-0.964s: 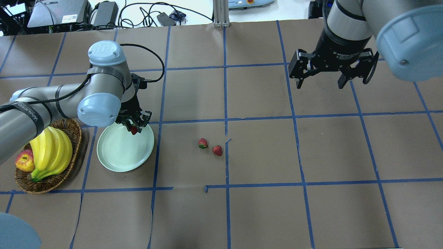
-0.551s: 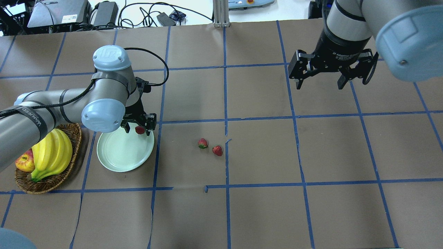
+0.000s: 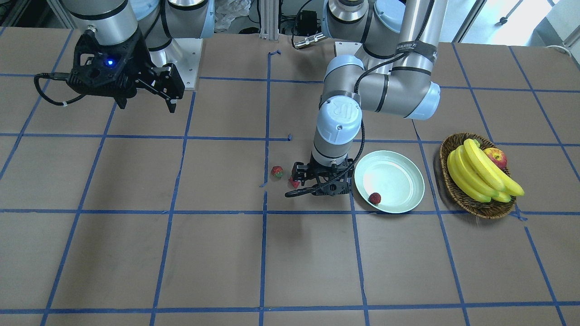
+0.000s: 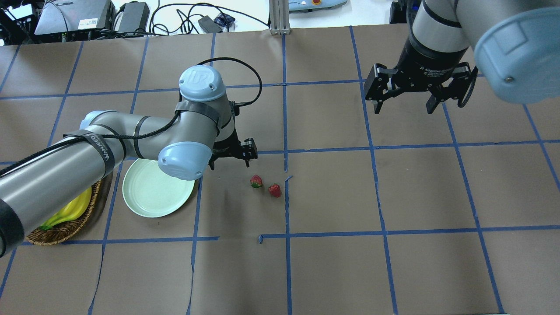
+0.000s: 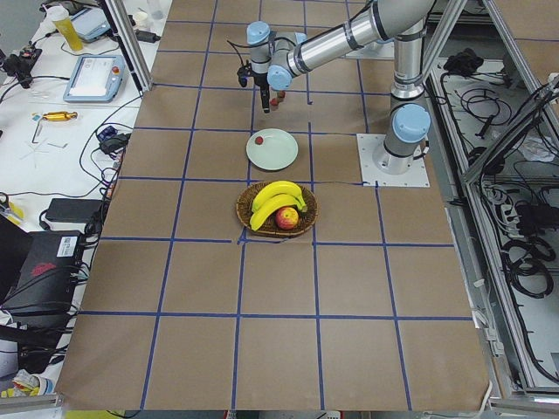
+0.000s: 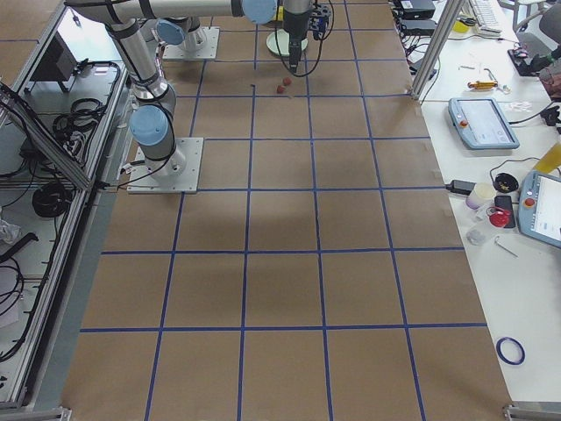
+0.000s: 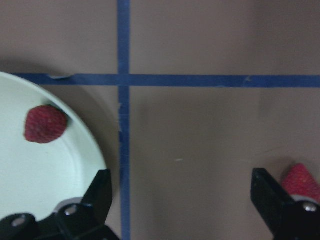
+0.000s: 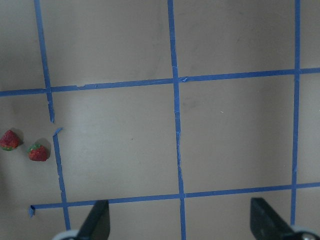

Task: Collect all strawberries into plate
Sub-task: 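Reach the left gripper to the next strawberry and grasp it, then carry it with the left gripper onto the plate and release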

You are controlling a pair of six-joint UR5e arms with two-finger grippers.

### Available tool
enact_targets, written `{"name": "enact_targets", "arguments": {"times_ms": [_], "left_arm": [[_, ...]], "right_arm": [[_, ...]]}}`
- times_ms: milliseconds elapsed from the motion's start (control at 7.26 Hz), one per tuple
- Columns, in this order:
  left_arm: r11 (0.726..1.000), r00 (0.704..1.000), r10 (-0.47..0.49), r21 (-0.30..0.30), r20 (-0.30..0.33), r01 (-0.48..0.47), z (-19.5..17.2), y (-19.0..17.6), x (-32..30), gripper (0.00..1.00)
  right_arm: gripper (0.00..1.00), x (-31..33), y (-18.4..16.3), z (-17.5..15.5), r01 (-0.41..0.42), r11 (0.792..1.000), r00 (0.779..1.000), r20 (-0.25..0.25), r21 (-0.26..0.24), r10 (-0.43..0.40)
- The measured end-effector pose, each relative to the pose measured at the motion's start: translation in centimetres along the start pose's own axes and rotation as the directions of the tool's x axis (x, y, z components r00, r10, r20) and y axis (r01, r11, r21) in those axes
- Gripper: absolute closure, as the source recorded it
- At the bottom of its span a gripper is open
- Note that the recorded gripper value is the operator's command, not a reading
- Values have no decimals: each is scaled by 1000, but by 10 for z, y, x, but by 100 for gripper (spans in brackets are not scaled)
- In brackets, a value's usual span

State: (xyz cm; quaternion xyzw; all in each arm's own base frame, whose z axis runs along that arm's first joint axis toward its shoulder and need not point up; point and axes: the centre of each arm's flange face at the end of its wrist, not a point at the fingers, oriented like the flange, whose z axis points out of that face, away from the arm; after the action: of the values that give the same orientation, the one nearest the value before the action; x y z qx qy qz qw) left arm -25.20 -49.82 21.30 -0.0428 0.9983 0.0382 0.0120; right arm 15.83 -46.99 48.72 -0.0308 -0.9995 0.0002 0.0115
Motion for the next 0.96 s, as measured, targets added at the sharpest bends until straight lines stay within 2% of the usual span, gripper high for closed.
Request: {"name": "enact_targets", "arguments": {"times_ms": [138,413,689,827,964], "left_arm": [[1000,1000,-6,-2,-11,6,9,8,18,4],[1000,1000,6,-18,-7,-7,26,13,33,27],[999,1000,14,-35,7,-14,39,13,35,67],[999,1000,13,-38,10,-13,41,13,35,83],[999,1000,12,-39,9,-12,41,13,35,90]], "right_arm": [[0,0,0,0,0,1000,1000,0,-1,0],[0,-1,0,1,1,1000,1000,0,-2,-1],[0,-1,0,1,1,1000,1000,0,-1,-1],[0,-1,0,0,1,1000,1000,0,-1,-1],[0,-1,0,0,1,1000,1000,0,-1,-1]]}}
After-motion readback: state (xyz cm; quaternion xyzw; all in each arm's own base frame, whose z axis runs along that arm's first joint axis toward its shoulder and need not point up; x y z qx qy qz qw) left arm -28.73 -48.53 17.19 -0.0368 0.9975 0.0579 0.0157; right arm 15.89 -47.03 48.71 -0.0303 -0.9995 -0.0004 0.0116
